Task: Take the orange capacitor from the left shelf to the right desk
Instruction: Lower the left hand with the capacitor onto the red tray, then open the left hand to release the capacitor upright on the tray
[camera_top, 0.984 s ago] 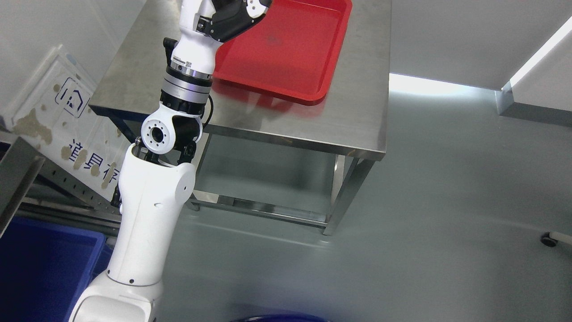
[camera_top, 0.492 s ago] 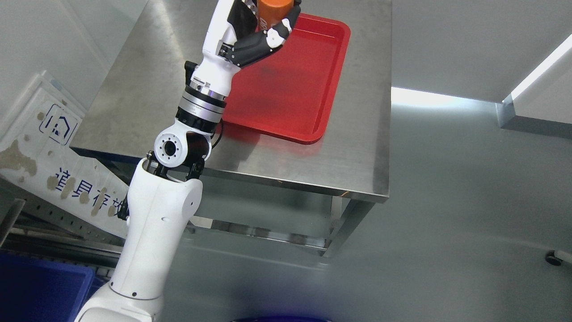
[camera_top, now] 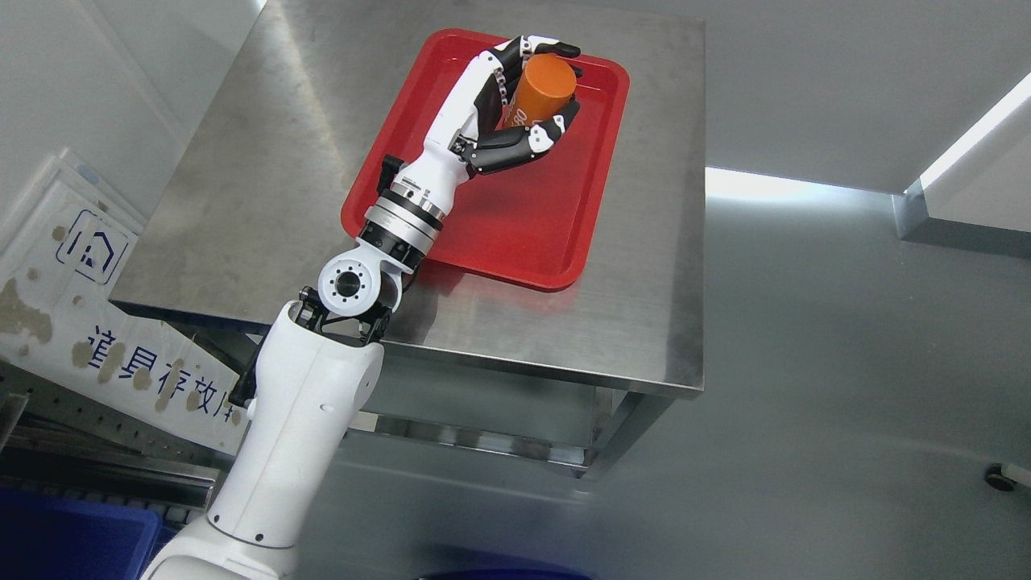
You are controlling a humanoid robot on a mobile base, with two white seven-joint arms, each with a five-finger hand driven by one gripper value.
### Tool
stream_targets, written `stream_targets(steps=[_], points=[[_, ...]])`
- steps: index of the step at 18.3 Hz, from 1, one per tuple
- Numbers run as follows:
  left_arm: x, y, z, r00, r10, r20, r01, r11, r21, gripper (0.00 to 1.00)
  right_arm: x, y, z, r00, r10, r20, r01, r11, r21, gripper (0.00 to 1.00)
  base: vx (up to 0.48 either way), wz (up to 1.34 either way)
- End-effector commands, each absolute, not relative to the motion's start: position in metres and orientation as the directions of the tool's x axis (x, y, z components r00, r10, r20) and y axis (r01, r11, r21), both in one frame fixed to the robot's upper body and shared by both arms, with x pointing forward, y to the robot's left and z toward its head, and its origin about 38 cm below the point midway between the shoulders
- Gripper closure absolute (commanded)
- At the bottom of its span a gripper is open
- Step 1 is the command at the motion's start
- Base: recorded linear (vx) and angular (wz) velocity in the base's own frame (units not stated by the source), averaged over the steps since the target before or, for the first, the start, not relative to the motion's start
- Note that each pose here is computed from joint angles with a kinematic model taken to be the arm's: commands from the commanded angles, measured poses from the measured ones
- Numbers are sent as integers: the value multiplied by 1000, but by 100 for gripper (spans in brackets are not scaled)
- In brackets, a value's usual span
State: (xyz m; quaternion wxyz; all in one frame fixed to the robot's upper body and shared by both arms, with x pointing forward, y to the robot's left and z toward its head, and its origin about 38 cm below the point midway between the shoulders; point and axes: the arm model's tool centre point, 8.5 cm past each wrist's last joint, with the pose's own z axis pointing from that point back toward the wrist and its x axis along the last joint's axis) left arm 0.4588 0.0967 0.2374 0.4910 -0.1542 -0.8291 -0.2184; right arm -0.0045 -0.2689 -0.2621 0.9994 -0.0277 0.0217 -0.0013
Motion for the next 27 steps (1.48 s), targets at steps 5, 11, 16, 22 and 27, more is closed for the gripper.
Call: stream_targets(steps=[5, 11, 16, 22, 27], points=[[494, 120, 180, -333, -118, 936, 391, 886, 251, 91, 6, -280, -262, 1000, -12, -10, 11, 997, -72, 0, 5, 0], [503, 124, 191, -350, -150, 925, 346, 896, 277, 59, 6, -280, -262, 1000, -12, -10, 11, 997, -72, 0, -4, 0], [507, 129, 199, -358, -149, 922, 330, 903, 274, 56, 6, -280, -262, 1000, -12, -10, 11, 997, -72, 0, 0, 0], [515, 139, 219, -385, -138, 913, 301, 916, 265, 29, 6, -280, -262, 1000, -12, -11, 11, 997, -72, 0, 0, 0], [529, 184, 292, -501, -91, 861, 171, 964, 202, 17, 6, -280, -262, 1000, -12, -10, 11, 997, -72, 0, 0, 0]])
